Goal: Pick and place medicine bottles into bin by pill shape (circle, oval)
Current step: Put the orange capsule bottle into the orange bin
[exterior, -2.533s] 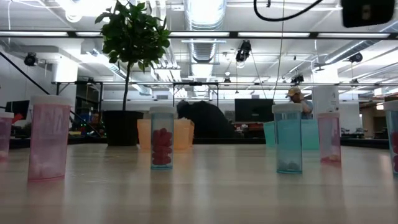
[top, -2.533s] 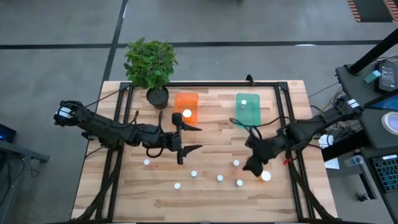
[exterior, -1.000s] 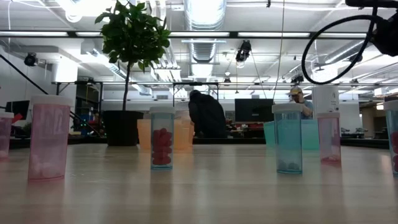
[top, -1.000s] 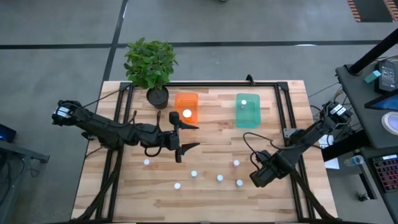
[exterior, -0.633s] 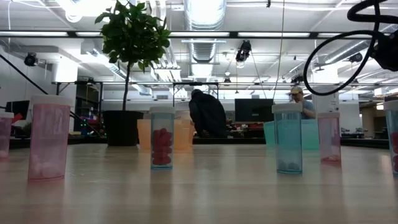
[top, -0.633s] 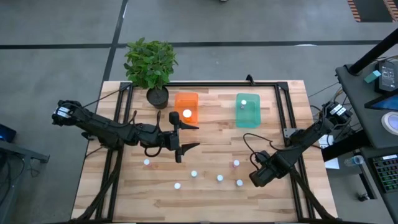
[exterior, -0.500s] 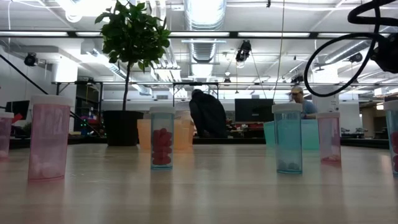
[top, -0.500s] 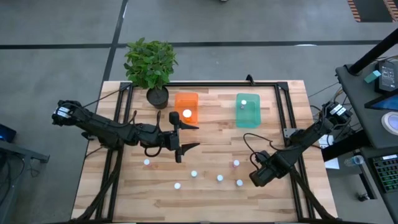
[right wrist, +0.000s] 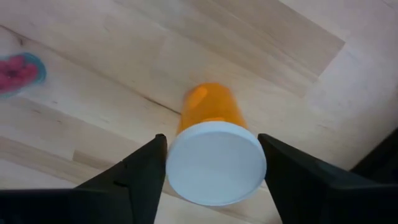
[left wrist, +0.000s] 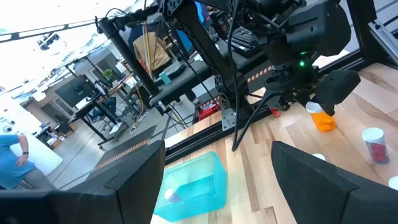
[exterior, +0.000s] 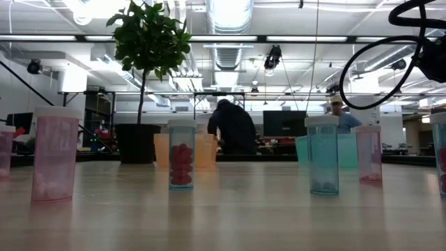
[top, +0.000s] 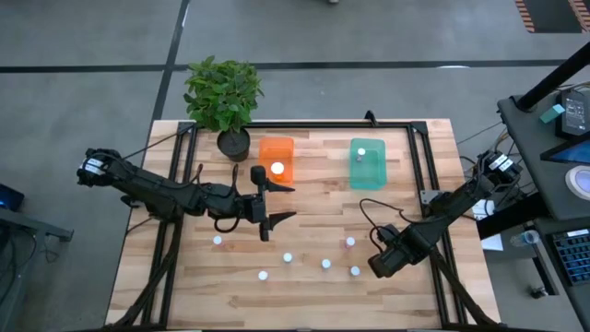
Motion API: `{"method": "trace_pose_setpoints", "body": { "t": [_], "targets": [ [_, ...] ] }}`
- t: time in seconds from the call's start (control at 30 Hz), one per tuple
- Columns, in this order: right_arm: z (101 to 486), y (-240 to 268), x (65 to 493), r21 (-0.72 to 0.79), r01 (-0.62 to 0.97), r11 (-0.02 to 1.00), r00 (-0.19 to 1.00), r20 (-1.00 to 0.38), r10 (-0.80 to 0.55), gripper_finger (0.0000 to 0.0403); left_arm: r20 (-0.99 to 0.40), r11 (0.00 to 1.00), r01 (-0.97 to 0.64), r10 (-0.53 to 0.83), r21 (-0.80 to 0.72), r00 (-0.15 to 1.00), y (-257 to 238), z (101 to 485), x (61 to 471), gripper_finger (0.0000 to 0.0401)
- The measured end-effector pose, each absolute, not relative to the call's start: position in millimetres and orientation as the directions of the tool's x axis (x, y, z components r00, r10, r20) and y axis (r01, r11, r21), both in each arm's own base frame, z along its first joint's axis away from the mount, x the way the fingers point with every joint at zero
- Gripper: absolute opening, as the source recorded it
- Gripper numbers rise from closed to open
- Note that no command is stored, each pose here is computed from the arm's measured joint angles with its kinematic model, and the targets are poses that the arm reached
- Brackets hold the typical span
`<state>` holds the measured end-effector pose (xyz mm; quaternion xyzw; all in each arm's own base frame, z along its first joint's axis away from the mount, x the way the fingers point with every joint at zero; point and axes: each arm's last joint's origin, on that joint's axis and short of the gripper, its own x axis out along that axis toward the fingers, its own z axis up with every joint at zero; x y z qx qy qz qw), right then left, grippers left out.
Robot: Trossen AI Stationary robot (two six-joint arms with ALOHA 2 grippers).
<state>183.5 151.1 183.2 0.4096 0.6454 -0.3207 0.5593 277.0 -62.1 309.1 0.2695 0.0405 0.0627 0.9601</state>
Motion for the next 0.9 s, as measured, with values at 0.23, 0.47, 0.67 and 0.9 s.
{"method": "trace_pose_setpoints", "body": {
  "t": [0.23, 0.47, 0.67, 0.9],
  "targets": [
    [183.2, 151.1, 183.5, 0.044, 0.887, 0.459, -0.039, -0.985, 0.17, 0.022, -0.044, 0.847, -0.098, 0.142, 0.523, 0.989, -62.1, 309.1, 277.0, 0.0274],
    [189.2, 148.9, 180.7, 0.061, 0.886, 0.46, -0.026, -0.983, 0.179, 0.022, -0.044, 0.847, -0.099, 0.142, 0.522, 0.989, -62.1, 309.1, 277.0, 0.0274],
    [205.3, 139.9, 169.9, 0.073, 0.887, 0.456, -0.01, -0.984, 0.179, 0.0219, -0.044, 0.847, -0.098, 0.142, 0.522, 0.989, -62.1, 309.0, 276.9, 0.0274],
    [240.6, 121.2, 163.4, 0.12, 0.893, 0.434, 0.104, -0.993, 0.06, 0.0219, -0.045, 0.848, -0.098, 0.142, 0.521, 0.989, -62.1, 308.9, 276.9, 0.0274]
  ]
}}
